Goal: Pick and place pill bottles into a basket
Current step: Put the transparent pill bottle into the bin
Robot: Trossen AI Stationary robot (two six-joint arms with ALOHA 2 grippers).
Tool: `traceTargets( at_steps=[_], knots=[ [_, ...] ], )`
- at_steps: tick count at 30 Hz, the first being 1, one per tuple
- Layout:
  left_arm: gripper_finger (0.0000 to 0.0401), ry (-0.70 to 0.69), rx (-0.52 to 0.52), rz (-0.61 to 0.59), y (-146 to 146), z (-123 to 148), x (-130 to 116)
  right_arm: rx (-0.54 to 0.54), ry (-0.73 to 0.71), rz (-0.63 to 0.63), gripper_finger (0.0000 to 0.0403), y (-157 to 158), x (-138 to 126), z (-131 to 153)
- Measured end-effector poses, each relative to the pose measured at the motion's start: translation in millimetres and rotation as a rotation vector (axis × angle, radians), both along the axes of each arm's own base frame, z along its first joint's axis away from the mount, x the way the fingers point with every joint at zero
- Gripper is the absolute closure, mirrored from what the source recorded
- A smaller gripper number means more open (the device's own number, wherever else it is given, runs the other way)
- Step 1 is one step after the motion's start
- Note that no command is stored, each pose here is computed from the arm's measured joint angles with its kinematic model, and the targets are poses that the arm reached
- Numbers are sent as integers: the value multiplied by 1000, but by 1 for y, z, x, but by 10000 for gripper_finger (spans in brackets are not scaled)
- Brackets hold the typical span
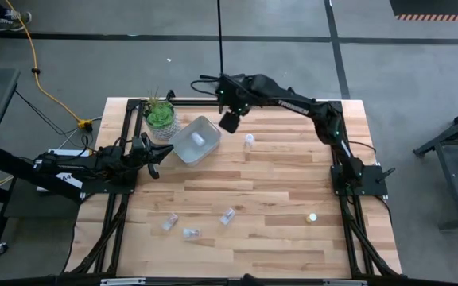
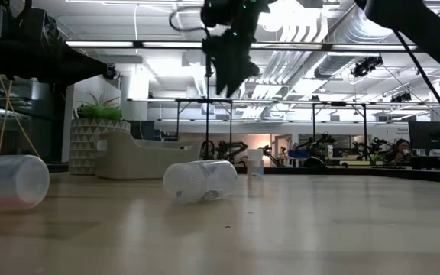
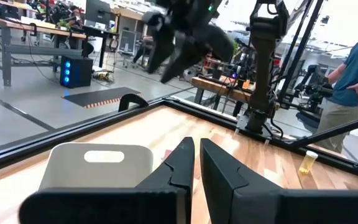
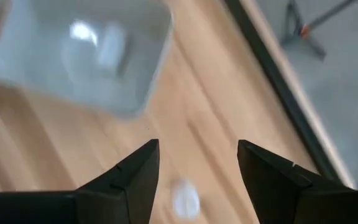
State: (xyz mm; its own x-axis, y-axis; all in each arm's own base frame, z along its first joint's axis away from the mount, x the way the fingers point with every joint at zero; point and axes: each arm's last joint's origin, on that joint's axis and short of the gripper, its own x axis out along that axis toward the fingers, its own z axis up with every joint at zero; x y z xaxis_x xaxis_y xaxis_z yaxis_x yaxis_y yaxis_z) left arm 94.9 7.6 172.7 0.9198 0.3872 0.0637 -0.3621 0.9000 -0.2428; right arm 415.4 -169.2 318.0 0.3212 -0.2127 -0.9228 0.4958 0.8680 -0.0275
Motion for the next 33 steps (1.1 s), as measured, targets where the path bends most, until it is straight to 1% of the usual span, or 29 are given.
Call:
traceTargets(
  at_steps=[2,5,9,13,19,23,26,27,33],
  knots=[
    [336,0,0,0,0,0,0,41,45,11,195,-4,-4,-6],
    [336,0,0,0,0,0,0,56,74,16,195,-7,-5,-11],
    [336,0,0,0,0,0,0,118,136,-21,195,-5,-10,-17],
    [336,0,0,0,0,0,0,180,162,-72,195,-5,-11,-29],
    [336,0,0,1,0,0,0,247,278,-133,195,-3,-14,-73],
    [336,0,0,2,0,0,0,294,295,-142,195,-1,-14,-101],
    [336,0,0,2,0,0,0,293,287,-154,195,0,-15,-116],
    [336,0,0,2,0,0,0,299,287,-161,195,0,-15,-117],
    [336,-1,-1,3,0,0,0,259,324,-176,195,0,-16,-129]
  ],
)
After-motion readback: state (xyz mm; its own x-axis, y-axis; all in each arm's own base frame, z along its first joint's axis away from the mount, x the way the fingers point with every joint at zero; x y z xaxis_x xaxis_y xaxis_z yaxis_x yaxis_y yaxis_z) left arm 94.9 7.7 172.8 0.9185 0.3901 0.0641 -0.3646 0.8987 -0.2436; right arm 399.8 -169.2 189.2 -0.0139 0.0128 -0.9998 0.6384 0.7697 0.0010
